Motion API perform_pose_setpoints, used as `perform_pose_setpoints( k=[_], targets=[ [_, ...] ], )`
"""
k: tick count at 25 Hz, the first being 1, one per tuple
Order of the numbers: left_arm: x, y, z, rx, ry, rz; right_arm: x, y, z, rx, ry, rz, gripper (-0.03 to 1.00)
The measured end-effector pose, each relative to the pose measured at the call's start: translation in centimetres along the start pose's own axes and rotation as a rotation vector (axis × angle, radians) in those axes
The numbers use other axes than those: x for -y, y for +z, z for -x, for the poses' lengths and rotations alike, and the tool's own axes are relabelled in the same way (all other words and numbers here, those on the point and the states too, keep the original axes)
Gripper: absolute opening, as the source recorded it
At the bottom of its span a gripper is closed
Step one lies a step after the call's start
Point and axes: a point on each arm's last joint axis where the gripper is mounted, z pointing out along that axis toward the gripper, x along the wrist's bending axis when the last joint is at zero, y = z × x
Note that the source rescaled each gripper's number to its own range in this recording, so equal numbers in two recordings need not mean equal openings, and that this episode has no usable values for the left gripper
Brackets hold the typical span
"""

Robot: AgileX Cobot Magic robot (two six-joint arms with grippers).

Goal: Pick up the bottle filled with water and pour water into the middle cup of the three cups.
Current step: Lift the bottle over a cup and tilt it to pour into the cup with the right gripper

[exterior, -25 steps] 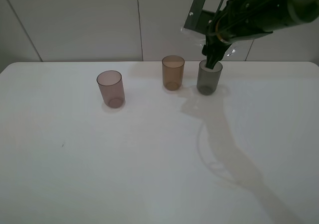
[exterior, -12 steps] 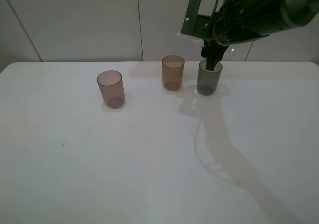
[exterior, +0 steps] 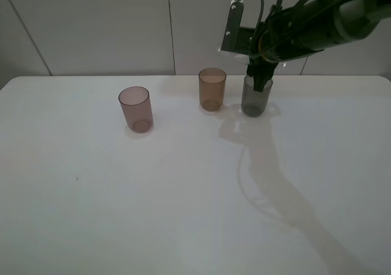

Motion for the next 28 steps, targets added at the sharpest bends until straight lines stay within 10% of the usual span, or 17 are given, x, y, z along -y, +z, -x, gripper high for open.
perform_pose_setpoints(
  k=[28],
  targets=[
    [0.0, 0.0, 0.0, 0.000, 0.000, 0.000, -0.1, 1.1, -0.2, 0.068, -0.157, -0.017, 0.02]
  ],
)
